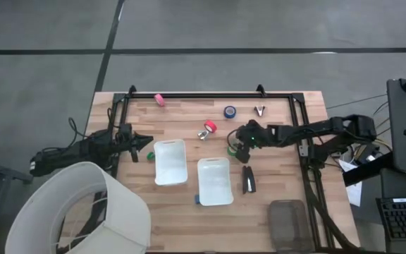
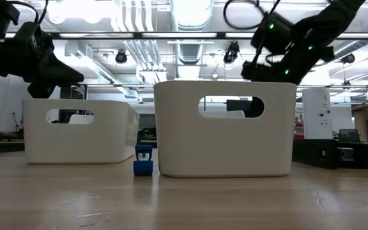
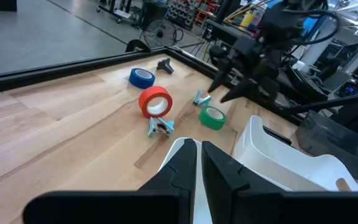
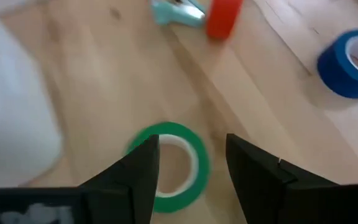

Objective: Pick and place Stapler, Stapler remover, tape
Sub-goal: Put the green tape into the black bin

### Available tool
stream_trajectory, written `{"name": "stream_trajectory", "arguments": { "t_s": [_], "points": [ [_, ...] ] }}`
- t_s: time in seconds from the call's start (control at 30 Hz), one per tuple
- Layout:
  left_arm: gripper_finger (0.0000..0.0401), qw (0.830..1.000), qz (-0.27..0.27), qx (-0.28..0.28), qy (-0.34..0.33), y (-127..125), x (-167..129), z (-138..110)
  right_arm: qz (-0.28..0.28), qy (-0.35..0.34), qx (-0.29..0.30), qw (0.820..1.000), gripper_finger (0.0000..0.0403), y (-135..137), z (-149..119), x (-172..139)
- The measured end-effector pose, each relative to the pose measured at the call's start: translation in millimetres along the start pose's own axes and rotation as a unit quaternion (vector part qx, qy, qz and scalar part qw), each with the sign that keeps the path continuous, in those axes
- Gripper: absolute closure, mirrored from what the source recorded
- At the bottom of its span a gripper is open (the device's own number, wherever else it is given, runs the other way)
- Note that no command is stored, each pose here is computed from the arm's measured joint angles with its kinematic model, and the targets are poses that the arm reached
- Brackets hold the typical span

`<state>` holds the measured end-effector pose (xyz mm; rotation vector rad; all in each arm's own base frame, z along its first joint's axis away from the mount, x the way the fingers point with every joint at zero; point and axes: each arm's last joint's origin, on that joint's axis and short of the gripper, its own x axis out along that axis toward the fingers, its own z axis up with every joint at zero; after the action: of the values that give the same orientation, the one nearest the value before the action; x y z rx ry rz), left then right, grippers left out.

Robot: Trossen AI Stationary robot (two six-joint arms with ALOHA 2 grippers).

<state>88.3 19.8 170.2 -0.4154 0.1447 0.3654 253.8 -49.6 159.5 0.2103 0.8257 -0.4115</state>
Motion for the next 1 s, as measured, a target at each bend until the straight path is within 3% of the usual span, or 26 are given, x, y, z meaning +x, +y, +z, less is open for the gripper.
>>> {"name": "stream_trajectory", "arguments": {
  "t_s": [0.5,1.0],
  "points": [
    [0.0373,1.0,0.0,0.0,0.0,0.0,0.0,0.0,-0.021,0.064,-0.004,0.998,0.0239,-1.1,-12.7,33.7],
    [0.0373,1.0,0.0,0.0,0.0,0.0,0.0,0.1,-0.02,0.066,-0.027,0.997,0.0371,-1.7,-12.5,30.0]
  ]
}}
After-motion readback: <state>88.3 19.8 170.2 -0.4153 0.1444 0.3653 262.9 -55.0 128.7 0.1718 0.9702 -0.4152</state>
